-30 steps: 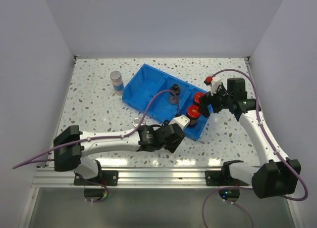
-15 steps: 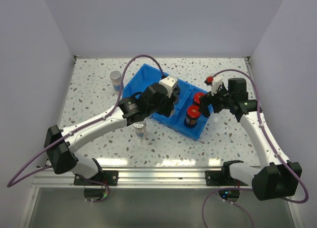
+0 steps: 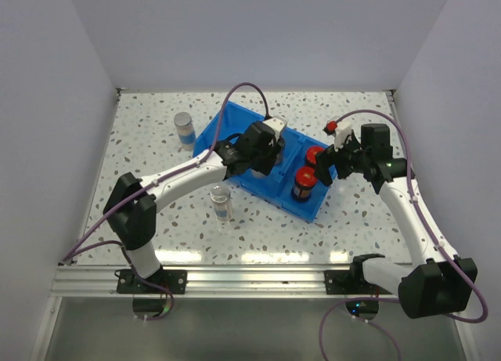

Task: Organize the condiment bottles

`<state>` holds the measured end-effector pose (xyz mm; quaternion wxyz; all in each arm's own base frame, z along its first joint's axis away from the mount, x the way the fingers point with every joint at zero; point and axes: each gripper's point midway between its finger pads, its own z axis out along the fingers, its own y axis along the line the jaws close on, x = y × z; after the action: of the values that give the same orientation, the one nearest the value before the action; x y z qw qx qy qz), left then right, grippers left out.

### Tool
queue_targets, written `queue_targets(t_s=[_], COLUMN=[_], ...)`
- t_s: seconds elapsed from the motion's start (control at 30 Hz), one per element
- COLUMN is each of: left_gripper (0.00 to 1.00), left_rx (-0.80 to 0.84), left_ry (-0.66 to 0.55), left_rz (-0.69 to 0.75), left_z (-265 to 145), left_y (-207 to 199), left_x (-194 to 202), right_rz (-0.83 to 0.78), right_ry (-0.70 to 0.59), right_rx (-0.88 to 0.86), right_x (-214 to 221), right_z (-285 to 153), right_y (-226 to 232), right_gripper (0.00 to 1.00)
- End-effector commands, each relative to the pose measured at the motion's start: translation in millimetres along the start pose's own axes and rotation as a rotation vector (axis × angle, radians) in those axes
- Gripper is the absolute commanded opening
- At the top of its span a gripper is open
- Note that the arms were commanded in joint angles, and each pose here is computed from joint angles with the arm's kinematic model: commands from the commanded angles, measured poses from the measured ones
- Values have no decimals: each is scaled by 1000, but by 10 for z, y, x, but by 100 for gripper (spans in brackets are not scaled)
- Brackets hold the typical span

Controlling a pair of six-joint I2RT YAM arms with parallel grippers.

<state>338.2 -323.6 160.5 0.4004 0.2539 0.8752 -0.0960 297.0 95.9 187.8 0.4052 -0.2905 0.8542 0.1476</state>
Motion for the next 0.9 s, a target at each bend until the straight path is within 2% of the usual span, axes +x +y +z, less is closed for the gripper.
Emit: queue_targets(t_s=[0.0,0.17,0.37,0.4,0.47,0.5,0.57,0.7,0.87], left_gripper=[0,8,34,42,49,57,68,75,79], left_rx=[30,31,21,20,18,12,4,-9,-14], left_ry=[-170,-142,-129,-128,-130,-129,-136,-149,-179], left_rz=[-12,-9,-17,-17,-24,-27,-35,-38,-44], left_z=[-3,192,330,338,343,342,329,278,130], left_y=[-47,-73,-50,-51,-49,-36,-19,16,46], left_x=[-565,-450,-343,-334,-332,-317,-314,-338,-440], right_rz=[-24,-26,-26,-26,-27,-27,-27,-28,-29], right_ry=[-48,-46,-46,-45,-44,-43,-43,-42,-39], right_rx=[8,9,9,9,10,10,8,11,12], right_x=[-102,-99,-99,-96,-95,-92,-93,-91,-81], right_z=[-46,-43,-39,-39,-39,-39,-34,-36,-33], right_y=[-13,-17,-20,-18,-21,-20,-18,-25,-24], right_gripper=[98,98,98,98,98,98,98,98,98])
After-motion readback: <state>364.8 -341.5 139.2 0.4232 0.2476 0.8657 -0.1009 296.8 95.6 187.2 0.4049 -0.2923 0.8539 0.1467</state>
